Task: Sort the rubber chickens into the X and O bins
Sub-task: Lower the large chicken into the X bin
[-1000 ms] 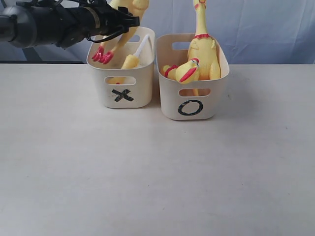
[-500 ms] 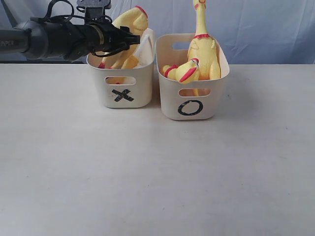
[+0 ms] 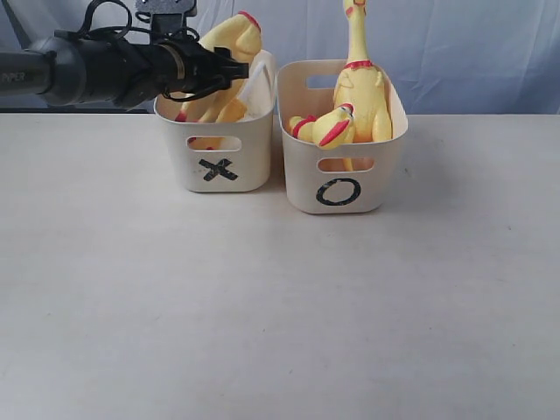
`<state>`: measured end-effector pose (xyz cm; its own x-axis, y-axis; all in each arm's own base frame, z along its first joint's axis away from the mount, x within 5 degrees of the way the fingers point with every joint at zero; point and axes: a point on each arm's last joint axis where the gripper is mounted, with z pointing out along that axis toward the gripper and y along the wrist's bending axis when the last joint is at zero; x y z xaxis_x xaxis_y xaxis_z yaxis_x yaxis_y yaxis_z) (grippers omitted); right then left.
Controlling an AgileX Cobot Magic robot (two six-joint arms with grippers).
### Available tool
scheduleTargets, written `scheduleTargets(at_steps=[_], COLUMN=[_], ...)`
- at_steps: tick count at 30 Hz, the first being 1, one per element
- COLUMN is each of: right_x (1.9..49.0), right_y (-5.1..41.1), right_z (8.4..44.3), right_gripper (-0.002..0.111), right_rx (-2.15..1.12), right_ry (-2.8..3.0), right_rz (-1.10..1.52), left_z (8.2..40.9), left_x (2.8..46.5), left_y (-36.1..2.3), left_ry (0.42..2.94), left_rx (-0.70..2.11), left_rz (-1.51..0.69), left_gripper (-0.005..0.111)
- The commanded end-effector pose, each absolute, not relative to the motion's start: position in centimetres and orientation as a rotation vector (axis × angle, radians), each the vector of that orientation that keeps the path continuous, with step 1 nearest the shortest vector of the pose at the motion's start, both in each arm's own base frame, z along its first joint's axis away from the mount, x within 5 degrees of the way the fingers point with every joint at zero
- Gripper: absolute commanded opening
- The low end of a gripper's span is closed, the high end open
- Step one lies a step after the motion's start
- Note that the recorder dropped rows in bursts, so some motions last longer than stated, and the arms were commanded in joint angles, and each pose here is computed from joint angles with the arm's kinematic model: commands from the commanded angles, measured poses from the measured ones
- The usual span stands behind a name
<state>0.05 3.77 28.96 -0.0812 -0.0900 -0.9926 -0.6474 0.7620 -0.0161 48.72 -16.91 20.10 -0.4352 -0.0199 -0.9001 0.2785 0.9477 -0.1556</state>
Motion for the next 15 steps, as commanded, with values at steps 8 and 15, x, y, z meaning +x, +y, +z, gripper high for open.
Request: scheduleTargets(at_steps=[8,15], right_x=[0.00,-0.01], right_y=[3.77,3.77], right_z=[28.90,28.88], right_gripper=[0.000,0.000], right_rx=[-0.606,-0.608], right_ry=[1.604,1.606], right_rz=[0.510,0.510], left_z=[20.44,20.40], left_x=[48.54,48.49], left_y=[-16.36,-16.44], left_ry=[2.054,2.065], left_rx=[0.123,0.066], left_rz=[-0.299,-0.334], left_gripper=[0.068,0.075])
